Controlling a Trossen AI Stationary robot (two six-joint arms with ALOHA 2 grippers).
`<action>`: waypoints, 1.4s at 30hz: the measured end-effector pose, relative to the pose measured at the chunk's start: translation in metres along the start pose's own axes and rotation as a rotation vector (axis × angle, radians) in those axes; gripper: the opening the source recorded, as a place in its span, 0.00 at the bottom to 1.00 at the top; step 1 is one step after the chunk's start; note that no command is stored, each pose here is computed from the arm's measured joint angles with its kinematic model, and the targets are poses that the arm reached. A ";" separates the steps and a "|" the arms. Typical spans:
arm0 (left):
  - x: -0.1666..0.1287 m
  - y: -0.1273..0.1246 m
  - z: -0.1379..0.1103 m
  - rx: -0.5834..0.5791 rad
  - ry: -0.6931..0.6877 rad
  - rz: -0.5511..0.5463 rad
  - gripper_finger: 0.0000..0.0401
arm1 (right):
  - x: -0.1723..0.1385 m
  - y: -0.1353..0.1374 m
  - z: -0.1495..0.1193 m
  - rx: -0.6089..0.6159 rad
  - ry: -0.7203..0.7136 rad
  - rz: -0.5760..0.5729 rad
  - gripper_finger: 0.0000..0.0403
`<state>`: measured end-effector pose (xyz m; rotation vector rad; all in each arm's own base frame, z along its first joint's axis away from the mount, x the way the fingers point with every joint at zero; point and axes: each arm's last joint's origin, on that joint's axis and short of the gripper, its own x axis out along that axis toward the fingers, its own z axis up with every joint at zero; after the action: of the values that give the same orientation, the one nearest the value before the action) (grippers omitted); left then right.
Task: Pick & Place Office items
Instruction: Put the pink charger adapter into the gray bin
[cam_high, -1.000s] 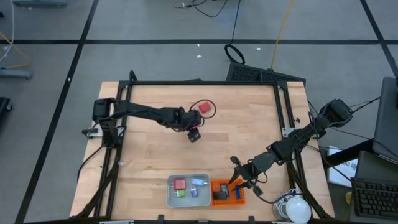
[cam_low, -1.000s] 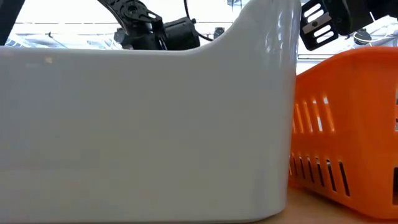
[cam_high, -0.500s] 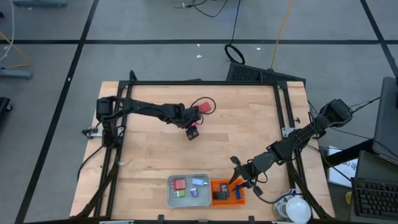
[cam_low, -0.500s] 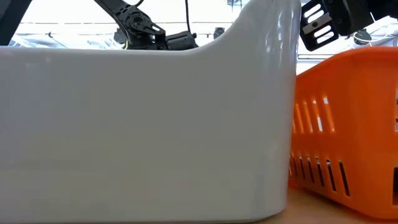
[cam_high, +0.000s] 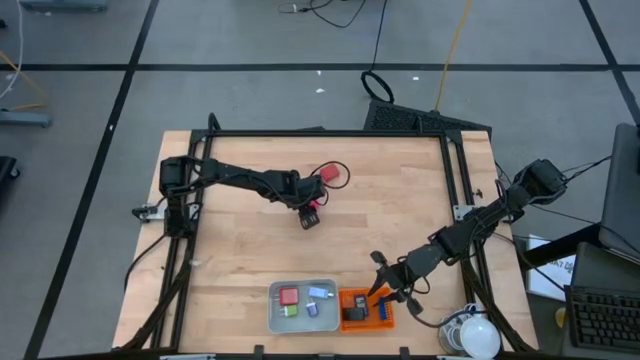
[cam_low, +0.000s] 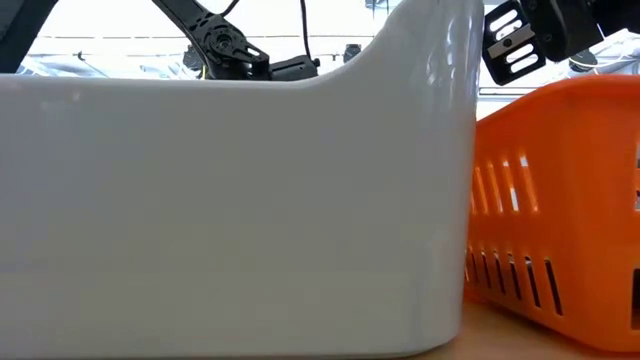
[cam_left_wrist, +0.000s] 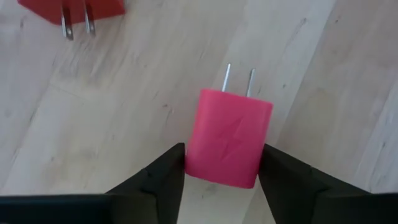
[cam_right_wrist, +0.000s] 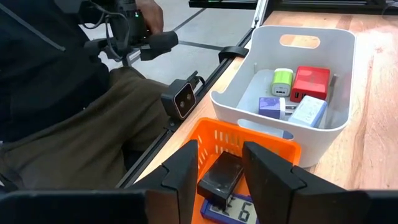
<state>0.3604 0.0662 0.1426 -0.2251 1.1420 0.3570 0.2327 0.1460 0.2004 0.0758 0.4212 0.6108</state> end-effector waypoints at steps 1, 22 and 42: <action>0.000 0.000 0.000 0.003 -0.004 -0.001 0.47 | 0.000 0.000 0.000 0.000 0.000 0.000 0.28; -0.035 -0.018 -0.002 0.065 -0.040 -0.034 0.39 | 0.000 0.000 0.000 0.000 0.002 0.000 0.28; -0.145 -0.065 -0.017 0.230 -0.405 -0.216 0.39 | -0.030 -0.008 0.007 0.003 -0.029 -0.042 0.29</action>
<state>0.3181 -0.0233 0.2681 -0.0668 0.7421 0.0705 0.2178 0.1226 0.2157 0.0789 0.3951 0.5674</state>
